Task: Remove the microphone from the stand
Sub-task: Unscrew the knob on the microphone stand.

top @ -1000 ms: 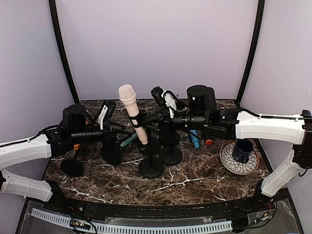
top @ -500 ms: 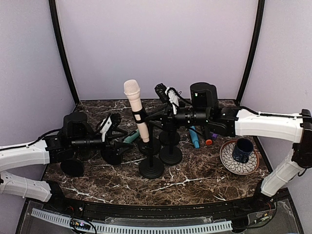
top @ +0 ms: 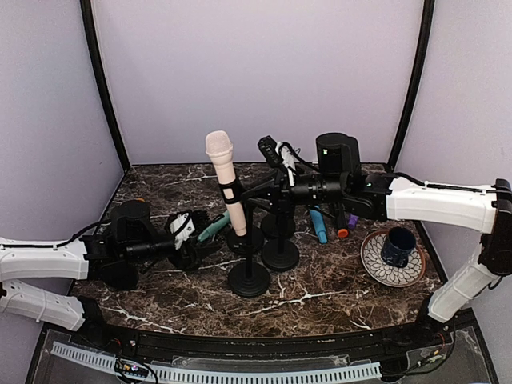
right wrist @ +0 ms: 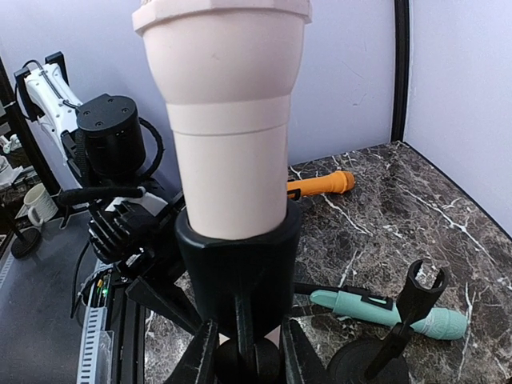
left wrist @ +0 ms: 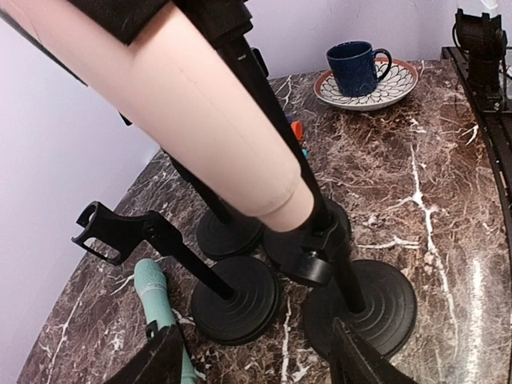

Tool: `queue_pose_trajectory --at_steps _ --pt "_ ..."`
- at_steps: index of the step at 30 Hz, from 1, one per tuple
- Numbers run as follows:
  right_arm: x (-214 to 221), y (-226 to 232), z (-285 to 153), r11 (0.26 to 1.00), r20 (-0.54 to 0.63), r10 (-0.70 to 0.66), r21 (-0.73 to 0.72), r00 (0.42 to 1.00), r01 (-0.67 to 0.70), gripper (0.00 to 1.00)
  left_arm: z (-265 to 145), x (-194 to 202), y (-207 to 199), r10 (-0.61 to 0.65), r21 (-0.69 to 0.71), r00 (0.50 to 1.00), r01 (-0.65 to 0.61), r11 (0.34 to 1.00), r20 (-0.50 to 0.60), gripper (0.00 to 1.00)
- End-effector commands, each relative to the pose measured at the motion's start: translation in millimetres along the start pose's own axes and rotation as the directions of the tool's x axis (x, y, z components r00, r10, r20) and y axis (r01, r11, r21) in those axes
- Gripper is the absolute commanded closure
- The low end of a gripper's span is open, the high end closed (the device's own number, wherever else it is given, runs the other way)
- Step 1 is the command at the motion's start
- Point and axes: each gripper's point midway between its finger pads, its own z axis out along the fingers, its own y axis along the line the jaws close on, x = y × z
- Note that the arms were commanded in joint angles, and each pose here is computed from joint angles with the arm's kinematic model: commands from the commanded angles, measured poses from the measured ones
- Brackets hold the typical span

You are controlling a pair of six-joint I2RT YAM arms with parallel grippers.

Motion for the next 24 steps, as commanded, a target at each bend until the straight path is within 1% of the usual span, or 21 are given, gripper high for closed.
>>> queue_pose_trajectory --at_steps 1,6,14,21,24 --pt "-45.7 16.5 -15.8 0.995 0.150 -0.069 -0.063 0.986 0.079 1.00 3.3 -3.8 4.5 0.103 -0.056 0.995 -0.102 0.993 0.018 0.36" --pt "-47.1 17.5 -18.0 0.993 0.158 -0.058 -0.088 0.986 0.073 1.00 9.5 -5.7 -9.1 0.163 -0.017 0.987 -0.163 0.987 0.012 0.37" --pt "-49.4 20.6 -21.1 0.992 0.173 -0.046 -0.110 0.984 0.066 1.00 19.3 2.0 -27.0 0.230 0.045 0.973 -0.229 0.972 -0.019 0.40" --pt "-48.6 20.2 -22.9 0.991 0.183 -0.033 -0.122 0.983 0.056 1.00 29.1 -0.7 -41.8 0.317 0.042 0.949 -0.316 0.948 -0.009 0.46" --pt "-48.3 20.5 -23.4 0.991 0.182 -0.030 -0.126 0.983 0.053 1.00 35.0 -0.5 -40.3 0.352 0.009 0.935 -0.352 0.936 -0.027 0.48"
